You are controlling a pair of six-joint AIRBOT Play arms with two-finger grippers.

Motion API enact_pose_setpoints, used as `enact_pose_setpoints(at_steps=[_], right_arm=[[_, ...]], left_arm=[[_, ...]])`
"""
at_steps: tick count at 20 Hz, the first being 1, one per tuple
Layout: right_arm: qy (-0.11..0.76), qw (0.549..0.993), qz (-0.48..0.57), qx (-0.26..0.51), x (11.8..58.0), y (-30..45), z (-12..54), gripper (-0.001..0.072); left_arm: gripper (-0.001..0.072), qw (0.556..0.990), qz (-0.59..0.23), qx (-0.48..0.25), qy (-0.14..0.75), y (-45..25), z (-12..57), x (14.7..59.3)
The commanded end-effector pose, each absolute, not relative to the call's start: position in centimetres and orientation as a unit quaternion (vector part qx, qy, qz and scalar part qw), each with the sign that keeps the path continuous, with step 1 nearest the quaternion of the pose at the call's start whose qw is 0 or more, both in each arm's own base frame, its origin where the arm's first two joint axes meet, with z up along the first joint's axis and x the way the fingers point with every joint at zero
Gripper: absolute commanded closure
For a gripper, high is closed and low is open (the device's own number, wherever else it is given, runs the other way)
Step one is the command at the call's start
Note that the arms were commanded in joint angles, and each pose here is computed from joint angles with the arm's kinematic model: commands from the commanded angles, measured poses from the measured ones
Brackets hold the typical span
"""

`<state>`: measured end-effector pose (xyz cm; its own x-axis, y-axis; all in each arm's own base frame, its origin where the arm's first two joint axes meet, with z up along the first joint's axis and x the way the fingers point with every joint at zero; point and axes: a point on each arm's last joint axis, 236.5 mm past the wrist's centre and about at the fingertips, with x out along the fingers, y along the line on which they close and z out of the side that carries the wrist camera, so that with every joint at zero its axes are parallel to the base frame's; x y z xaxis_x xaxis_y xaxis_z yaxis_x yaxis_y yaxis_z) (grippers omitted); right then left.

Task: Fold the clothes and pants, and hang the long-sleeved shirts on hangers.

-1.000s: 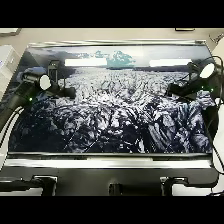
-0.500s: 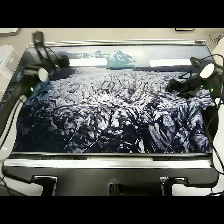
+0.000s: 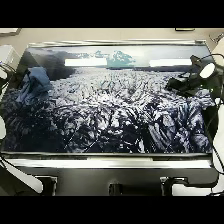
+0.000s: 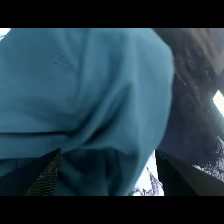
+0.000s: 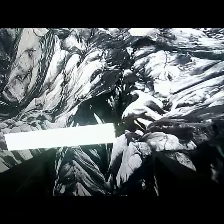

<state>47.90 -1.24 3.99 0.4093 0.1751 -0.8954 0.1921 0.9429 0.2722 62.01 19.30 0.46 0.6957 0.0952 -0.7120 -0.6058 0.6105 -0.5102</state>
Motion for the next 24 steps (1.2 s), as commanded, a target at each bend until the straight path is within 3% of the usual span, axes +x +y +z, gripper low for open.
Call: enact_pose_setpoints(at_steps=[1,6,10,11,12,14,15,17,19,22,24], right_arm=[[0.544,0.821,0.000,0.175,47.9,-0.9,4.0,0.0038],[0.555,0.811,0.022,0.184,47.3,0.3,4.1,0.0037],[0.596,0.778,0.054,0.192,45.0,2.1,3.7,0.0039],[0.608,0.767,0.060,0.196,44.2,2.5,3.7,0.0039],[0.618,0.757,0.066,0.198,43.6,2.8,3.6,0.0039],[0.636,0.741,0.077,0.201,42.4,3.4,3.6,0.0038],[0.644,0.734,0.082,0.199,41.9,3.5,3.6,0.0038],[0.647,0.731,0.083,0.198,41.7,3.6,3.5,0.0038],[0.647,0.732,0.084,0.197,41.7,3.6,3.6,0.0039],[0.646,0.732,0.085,0.197,41.7,3.6,3.6,0.0041],[0.645,0.732,0.089,0.198,41.5,3.8,4.1,0.0044]], left_arm=[[-0.0013,0.825,0.217,-0.416,0.316,21.2,-2.2,62.4],[-0.0012,0.837,0.206,-0.412,0.295,21.0,-4.7,64.3],[0.0018,0.840,0.200,-0.400,0.308,20.6,-6.5,64.4],[0.0161,0.835,0.201,-0.402,0.318,20.7,-7.0,64.0],[0.0399,0.827,0.202,-0.404,0.335,20.4,-7.7,63.5],[0.0617,0.809,0.202,-0.411,0.369,20.0,-8.9,62.1],[0.0683,0.801,0.194,-0.417,0.383,19.4,-8.9,61.6],[0.0687,0.815,0.160,-0.411,0.375,18.5,-6.3,62.1],[0.0687,0.861,0.125,-0.374,0.322,18.2,0.5,63.5],[0.0688,0.950,0.041,-0.208,0.230,14.3,16.1,63.2],[0.0688,0.975,-0.022,-0.120,0.186,8.4,25.8,59.7]])
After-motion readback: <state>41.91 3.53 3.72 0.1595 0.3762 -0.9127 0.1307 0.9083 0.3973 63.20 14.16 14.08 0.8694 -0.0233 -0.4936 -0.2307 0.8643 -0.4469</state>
